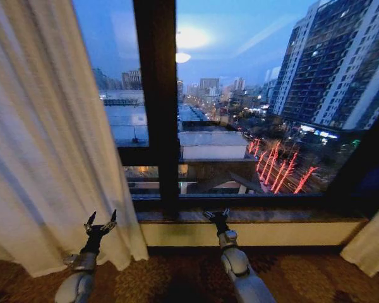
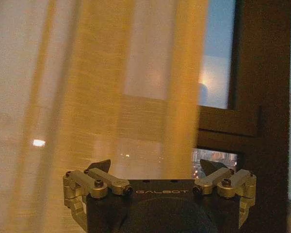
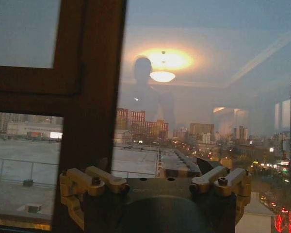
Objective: Open the curtains by pulling them apart, changing their state from closed to fully open.
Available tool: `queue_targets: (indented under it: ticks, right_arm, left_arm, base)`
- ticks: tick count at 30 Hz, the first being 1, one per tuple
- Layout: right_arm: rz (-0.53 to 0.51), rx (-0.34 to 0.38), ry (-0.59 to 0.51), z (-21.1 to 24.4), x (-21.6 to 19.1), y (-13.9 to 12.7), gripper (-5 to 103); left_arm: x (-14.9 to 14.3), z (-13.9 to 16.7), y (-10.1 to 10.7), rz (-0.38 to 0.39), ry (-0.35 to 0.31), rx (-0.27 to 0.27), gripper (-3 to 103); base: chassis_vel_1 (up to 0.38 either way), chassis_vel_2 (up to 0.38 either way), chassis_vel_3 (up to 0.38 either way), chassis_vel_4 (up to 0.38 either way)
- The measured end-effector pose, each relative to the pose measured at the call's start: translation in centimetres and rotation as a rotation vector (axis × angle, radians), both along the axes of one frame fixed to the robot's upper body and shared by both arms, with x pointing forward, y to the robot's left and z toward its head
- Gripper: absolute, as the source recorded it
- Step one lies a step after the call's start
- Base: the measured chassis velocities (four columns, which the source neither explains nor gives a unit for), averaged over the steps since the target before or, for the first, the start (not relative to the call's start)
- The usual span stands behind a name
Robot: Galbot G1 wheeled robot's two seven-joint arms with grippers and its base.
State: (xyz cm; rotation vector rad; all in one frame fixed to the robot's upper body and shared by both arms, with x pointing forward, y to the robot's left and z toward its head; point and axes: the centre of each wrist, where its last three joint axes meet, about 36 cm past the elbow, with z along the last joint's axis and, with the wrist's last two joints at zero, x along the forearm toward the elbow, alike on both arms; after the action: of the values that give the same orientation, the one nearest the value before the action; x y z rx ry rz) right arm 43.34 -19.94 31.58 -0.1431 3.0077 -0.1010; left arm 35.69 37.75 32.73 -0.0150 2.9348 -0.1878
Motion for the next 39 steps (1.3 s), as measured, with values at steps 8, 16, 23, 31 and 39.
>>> queue_targets:
  ticks: [8,16,23,31,39]
  right_arm:
    - [0.000,0.000,0.000,0.00,0.00,-0.02,100]
    - [-0.001,-0.001,0.000,0.00,0.01,-0.06,100]
    - [0.000,0.000,0.000,0.00,0.00,-0.01,100]
    - [-0.001,0.000,0.000,0.00,0.00,-0.03,100]
    - [0.000,0.000,0.000,0.00,0.00,-0.01,100]
  left_arm:
    - [0.00,-0.01,-0.01,0.000,0.000,0.000,100]
    - [0.00,-0.02,-0.04,-0.001,0.000,-0.001,100]
    - [0.00,0.00,-0.01,0.000,0.000,0.000,100]
    - [0.00,-0.01,-0.02,0.000,0.000,0.000,100]
    - [0.00,-0.01,-0.02,0.000,0.000,0.000,100]
  base:
    - [0.103,0.099,-0.077,-0.094]
    - [-0.027,-0.028,0.030,0.028]
    - [0.000,0.000,0.000,0.000]
    - [-0.014,-0.010,0.011,0.010]
    - [0.000,0.000,0.000,0.000]
